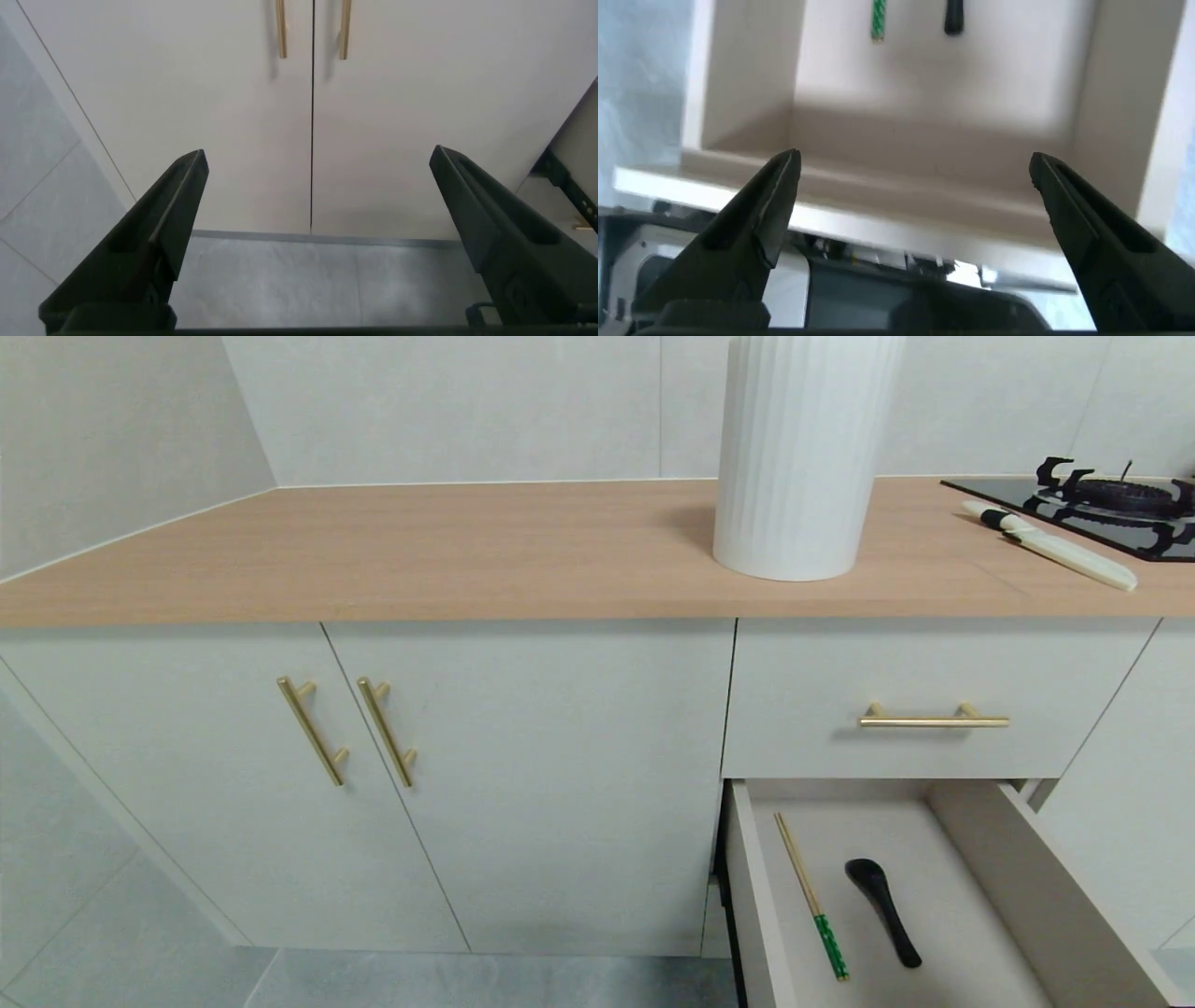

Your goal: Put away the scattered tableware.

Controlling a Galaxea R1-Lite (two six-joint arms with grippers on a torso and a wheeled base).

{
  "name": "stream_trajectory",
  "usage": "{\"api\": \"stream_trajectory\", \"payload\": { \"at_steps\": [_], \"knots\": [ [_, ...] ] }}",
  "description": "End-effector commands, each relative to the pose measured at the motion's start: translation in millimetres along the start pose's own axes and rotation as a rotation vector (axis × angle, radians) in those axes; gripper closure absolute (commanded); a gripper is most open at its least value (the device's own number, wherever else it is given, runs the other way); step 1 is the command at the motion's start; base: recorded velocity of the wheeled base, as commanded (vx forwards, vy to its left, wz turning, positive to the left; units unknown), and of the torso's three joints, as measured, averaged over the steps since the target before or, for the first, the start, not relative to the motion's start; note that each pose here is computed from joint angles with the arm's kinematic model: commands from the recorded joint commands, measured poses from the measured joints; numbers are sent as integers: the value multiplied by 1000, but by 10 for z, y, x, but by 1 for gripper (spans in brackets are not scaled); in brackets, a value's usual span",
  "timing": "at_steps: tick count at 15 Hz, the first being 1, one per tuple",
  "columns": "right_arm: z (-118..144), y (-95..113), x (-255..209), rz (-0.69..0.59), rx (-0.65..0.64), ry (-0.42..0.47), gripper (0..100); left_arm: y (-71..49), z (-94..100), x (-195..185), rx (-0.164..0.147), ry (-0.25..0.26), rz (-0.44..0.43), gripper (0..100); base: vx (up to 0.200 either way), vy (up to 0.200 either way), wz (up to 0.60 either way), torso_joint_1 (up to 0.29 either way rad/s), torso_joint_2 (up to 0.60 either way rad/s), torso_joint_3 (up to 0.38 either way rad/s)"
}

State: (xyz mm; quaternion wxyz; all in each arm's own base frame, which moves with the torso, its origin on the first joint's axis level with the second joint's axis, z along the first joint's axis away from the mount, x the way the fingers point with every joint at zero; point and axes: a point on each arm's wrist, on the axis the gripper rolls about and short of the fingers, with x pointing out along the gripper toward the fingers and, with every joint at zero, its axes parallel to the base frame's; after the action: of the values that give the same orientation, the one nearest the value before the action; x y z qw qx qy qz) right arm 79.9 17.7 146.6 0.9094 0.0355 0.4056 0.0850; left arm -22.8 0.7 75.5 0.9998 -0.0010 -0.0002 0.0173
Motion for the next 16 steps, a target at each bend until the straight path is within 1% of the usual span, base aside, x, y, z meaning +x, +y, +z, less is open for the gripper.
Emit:
{"api": "stream_trajectory", "payload": {
  "at_steps": [1, 2, 6, 8, 11, 13, 14, 16],
  "knots": [
    [-14, 1, -44, 2, -11, -26, 0, 0, 0, 0, -1, 0, 1, 0, -200, 0, 0, 7, 2, -2],
    [-22, -1, -42, 1, -18, -20, 0, 0, 0, 0, -1, 0, 1, 0, -200, 0, 0, -2, -2, -2],
    [-71, -9, -23, -8, -52, 52, 0, 0, 0, 0, -3, 0, 1, 0, -200, 0, 0, 4, -1, 7],
    [-59, -9, 55, -14, -55, 108, 0, 0, 0, 0, -3, 0, 1, 0, -200, 0, 0, 7, 5, 2],
    [-36, 9, 178, -8, -69, 187, 0, 0, 0, 0, -3, 0, 1, 0, 0, 0, 0, 0, 0, 0],
    [-3, 69, 296, 9, -112, 251, 0, 0, 0, 0, -3, 0, 1, 0, 0, 0, 0, 0, 0, 0],
    [53, 100, 433, -7, -131, 283, 0, 0, 0, 0, -3, 0, 1, 0, 0, 0, 0, 0, 0, 0],
    [145, 157, 674, -79, -164, 279, 0, 0, 0, 0, -3, 0, 1, 0, 0, 0, 0, 0, 0, 0]
  ]
}}
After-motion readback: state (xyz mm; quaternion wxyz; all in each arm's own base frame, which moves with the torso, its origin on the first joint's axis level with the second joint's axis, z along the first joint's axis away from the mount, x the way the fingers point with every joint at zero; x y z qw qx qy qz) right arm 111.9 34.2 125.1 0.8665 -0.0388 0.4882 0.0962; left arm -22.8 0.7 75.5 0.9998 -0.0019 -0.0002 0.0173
